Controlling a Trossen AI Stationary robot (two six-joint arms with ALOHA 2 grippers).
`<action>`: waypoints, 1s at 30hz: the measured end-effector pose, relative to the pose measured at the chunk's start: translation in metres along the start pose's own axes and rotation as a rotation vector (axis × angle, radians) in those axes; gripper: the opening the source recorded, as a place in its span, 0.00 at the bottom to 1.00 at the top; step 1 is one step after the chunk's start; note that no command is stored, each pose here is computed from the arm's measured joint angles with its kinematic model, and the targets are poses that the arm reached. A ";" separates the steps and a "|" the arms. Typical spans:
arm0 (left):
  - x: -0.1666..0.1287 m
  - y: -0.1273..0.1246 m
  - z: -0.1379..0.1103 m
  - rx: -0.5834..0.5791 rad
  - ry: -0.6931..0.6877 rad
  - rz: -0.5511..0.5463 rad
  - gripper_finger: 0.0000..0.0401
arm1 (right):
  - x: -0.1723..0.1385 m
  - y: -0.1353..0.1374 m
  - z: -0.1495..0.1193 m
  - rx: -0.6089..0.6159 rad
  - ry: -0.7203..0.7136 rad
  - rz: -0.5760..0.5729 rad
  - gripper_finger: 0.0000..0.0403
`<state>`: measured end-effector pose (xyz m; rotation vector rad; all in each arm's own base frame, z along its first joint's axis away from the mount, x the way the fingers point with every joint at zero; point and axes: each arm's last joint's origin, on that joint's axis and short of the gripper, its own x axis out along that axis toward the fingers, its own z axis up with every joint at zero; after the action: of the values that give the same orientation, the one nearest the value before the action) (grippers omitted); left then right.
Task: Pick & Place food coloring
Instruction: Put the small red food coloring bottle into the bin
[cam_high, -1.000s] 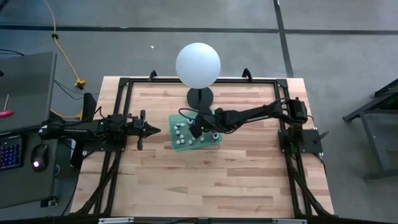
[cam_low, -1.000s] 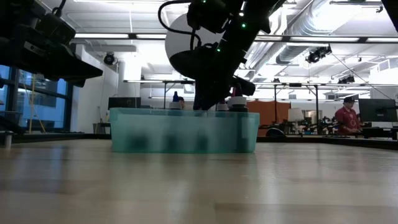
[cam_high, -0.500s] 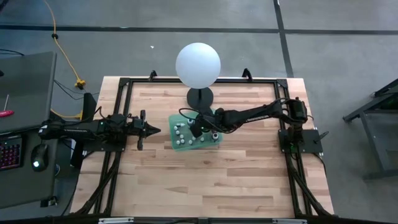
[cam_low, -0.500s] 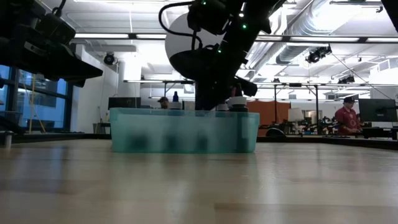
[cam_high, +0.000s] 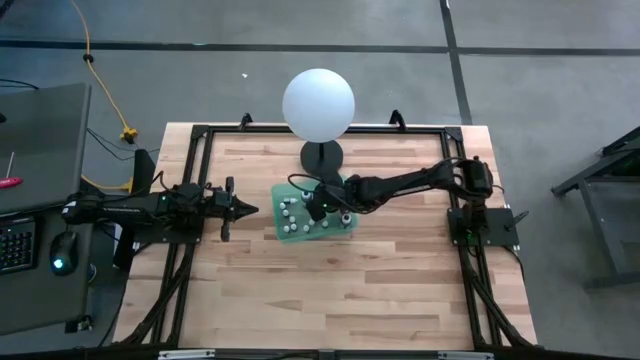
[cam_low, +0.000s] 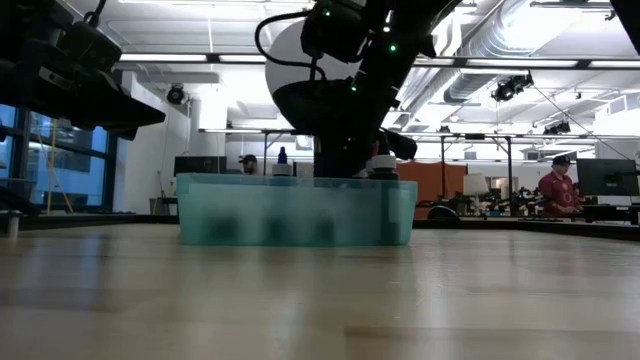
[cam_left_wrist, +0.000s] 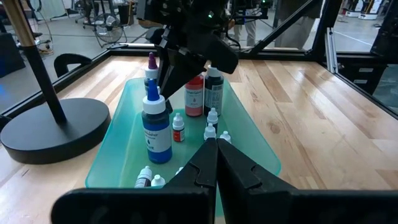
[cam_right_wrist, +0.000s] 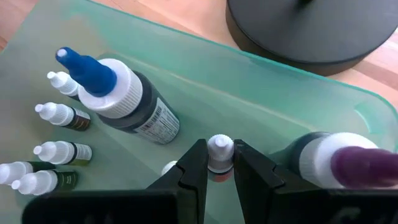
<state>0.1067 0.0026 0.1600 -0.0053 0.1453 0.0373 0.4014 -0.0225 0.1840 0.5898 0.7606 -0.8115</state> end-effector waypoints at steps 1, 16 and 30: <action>0.000 0.000 0.000 0.000 0.000 0.000 0.00 | 0.001 0.000 -0.001 -0.002 0.001 -0.002 0.15; 0.000 0.000 0.000 0.000 0.000 0.000 0.00 | 0.003 0.000 -0.002 -0.001 0.008 0.001 0.14; 0.000 0.000 0.000 0.000 0.000 0.000 0.00 | 0.003 0.000 -0.002 -0.009 0.009 0.001 0.19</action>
<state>0.1067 0.0026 0.1600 -0.0053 0.1453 0.0373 0.4024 -0.0223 0.1807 0.5860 0.7715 -0.8042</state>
